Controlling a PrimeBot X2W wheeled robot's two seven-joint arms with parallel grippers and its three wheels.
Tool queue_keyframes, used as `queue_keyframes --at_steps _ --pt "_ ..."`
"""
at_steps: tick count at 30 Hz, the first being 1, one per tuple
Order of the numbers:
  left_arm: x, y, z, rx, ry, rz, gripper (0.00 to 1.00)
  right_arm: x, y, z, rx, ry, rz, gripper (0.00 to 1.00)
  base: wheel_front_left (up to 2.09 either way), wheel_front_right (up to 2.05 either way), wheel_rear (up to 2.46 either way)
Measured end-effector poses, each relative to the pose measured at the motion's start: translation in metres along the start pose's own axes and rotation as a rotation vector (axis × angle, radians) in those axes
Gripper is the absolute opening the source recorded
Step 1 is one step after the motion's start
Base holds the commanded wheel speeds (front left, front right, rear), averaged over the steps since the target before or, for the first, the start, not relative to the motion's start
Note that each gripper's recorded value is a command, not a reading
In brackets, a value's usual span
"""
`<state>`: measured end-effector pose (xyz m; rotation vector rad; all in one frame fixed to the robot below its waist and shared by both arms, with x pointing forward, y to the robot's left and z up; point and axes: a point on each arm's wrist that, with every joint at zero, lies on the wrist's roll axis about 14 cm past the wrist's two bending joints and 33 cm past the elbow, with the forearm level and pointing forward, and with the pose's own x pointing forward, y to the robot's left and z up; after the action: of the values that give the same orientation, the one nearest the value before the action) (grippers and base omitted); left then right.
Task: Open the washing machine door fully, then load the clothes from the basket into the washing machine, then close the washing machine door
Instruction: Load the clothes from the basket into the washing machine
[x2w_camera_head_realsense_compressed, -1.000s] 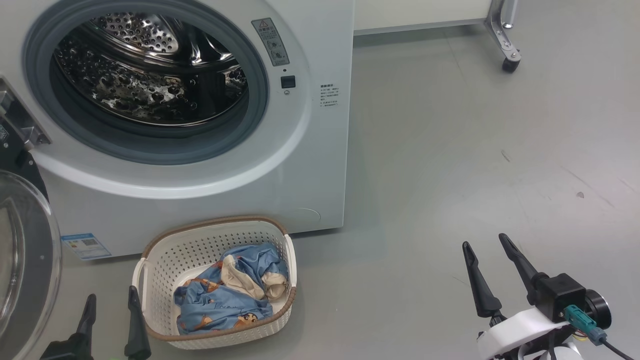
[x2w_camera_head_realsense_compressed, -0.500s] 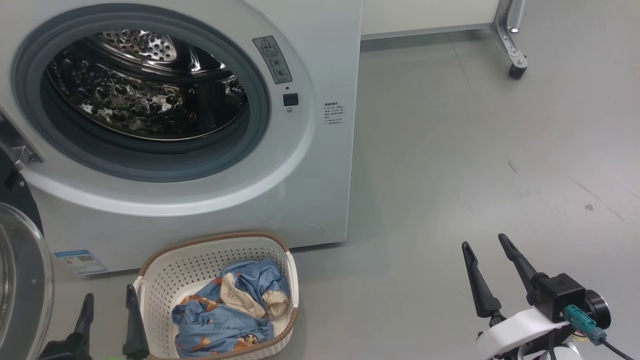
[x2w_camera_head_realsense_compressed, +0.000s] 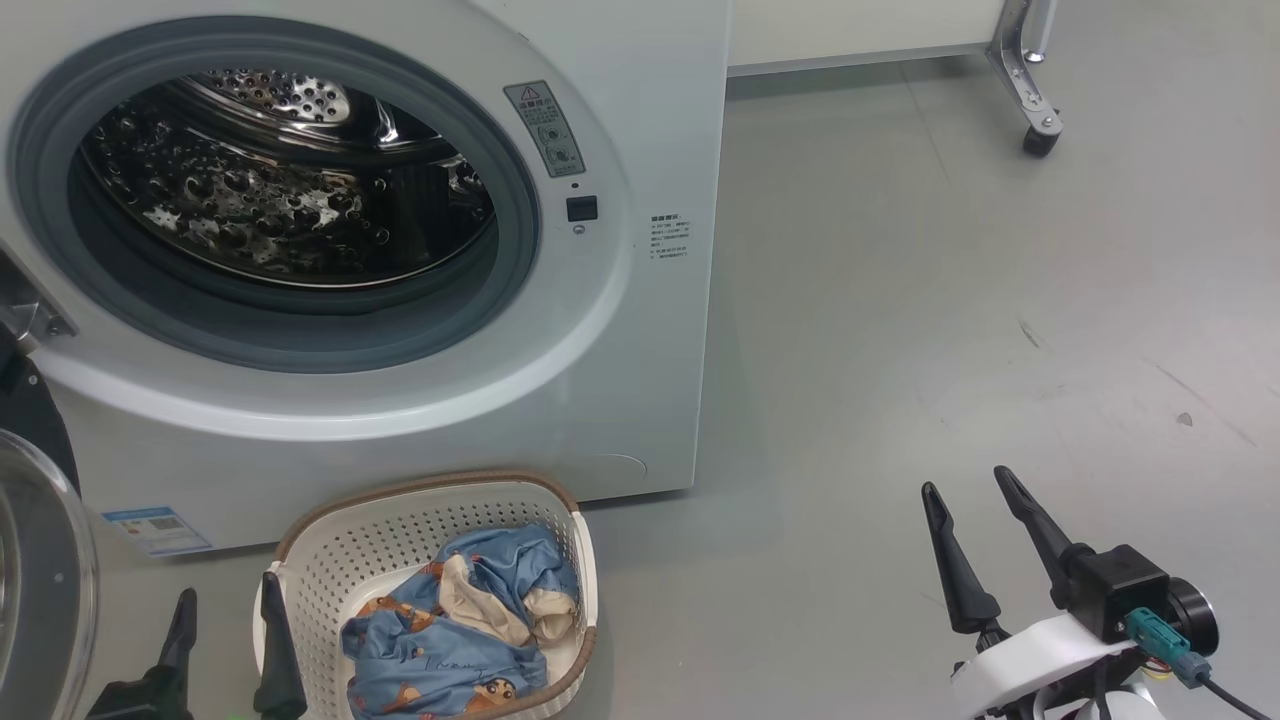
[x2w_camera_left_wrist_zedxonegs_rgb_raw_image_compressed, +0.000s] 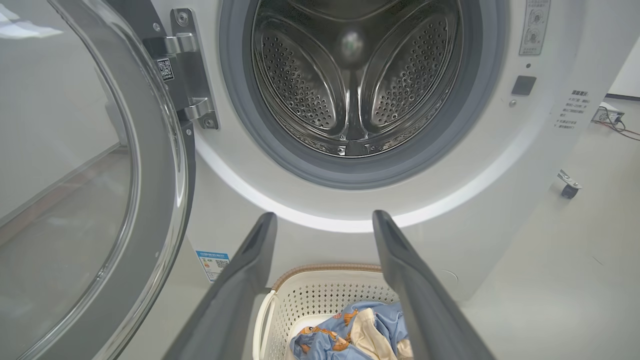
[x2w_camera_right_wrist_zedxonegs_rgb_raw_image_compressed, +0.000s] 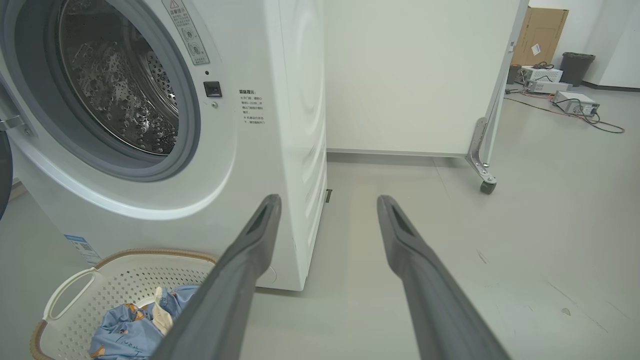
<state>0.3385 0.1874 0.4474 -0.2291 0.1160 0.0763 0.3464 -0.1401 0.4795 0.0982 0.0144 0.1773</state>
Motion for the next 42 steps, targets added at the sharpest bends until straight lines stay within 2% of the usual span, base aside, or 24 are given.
queue_keyframes --at_steps 17,24,32,42 --pt "0.004 -0.005 -0.016 0.015 0.053 -0.012 1.0 0.006 0.002 -0.006 0.006 0.018 0.008 1.0 0.0 0.0 0.0" --pt "0.005 -0.015 -0.058 0.027 0.193 -0.054 1.0 0.017 0.003 -0.012 0.011 0.037 0.016 1.0 0.0 0.0 0.0" --pt "0.037 -0.035 -0.082 0.04 0.296 -0.124 1.0 0.035 -0.005 -0.022 0.01 0.061 0.004 1.0 0.0 0.0 0.0" --pt "0.053 -0.042 -0.143 0.018 0.55 -0.144 1.0 0.061 -0.011 -0.036 0.006 0.085 0.009 1.0 0.0 0.0 0.0"
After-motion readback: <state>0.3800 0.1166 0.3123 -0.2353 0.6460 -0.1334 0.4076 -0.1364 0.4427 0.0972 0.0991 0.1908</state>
